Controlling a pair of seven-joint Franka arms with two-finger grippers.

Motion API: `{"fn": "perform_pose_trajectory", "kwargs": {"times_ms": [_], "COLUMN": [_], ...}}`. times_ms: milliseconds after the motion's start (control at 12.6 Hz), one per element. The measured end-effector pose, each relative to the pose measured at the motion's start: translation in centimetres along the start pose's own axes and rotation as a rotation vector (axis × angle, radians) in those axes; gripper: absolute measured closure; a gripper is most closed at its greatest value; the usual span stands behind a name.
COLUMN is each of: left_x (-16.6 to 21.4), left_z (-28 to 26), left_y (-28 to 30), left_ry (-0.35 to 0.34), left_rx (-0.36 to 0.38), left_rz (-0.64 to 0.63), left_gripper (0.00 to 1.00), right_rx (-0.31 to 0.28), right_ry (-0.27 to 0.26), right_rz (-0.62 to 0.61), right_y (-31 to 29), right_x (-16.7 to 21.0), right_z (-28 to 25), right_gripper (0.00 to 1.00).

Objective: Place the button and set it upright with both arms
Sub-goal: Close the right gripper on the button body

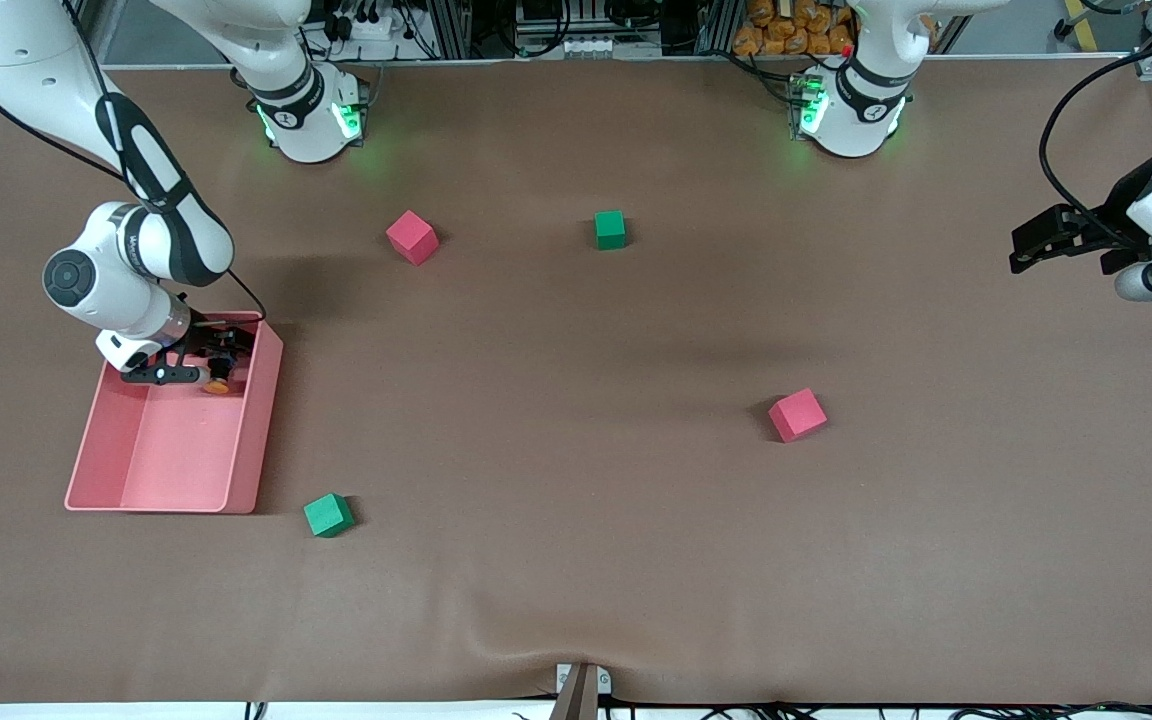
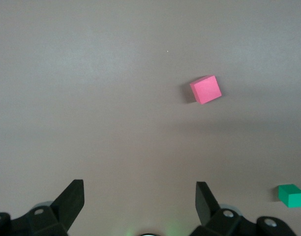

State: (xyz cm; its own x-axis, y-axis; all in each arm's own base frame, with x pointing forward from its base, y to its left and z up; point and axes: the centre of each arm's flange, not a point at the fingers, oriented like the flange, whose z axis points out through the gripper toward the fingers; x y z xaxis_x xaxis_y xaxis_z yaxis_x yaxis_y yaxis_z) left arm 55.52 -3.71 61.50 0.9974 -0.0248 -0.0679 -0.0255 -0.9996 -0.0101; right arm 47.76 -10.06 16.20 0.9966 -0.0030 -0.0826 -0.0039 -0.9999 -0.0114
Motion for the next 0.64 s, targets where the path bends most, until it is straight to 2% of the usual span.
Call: {"fn": "perform_pose_trajectory", "kwargs": {"times_ms": [159,398,637], "left_x": [-0.02,-0.04,-0.05], "left_z": [0.02,0.03,0.03], "left_y": [0.03,0.14,0.15], "left_ry": [-0.002,-0.003,-0.004], "left_rx": [0.0,0.0,0.0], "left_rz": [0.001,0.003,0.003], "left_gripper": [0.0,0.0,0.0], "right_rx": [-0.001,0.0,0.0], "right_ry": [0.004,-0.001,0.001], "right_rz": [0.0,-0.001,-0.002], "right_y": [0.03,0.01,0.02], "right_x": [0.16,0.17,0.27], "right_z": [-0.13,0.15,0.07], "right_gripper": [0.2,0.57,0.59]}}
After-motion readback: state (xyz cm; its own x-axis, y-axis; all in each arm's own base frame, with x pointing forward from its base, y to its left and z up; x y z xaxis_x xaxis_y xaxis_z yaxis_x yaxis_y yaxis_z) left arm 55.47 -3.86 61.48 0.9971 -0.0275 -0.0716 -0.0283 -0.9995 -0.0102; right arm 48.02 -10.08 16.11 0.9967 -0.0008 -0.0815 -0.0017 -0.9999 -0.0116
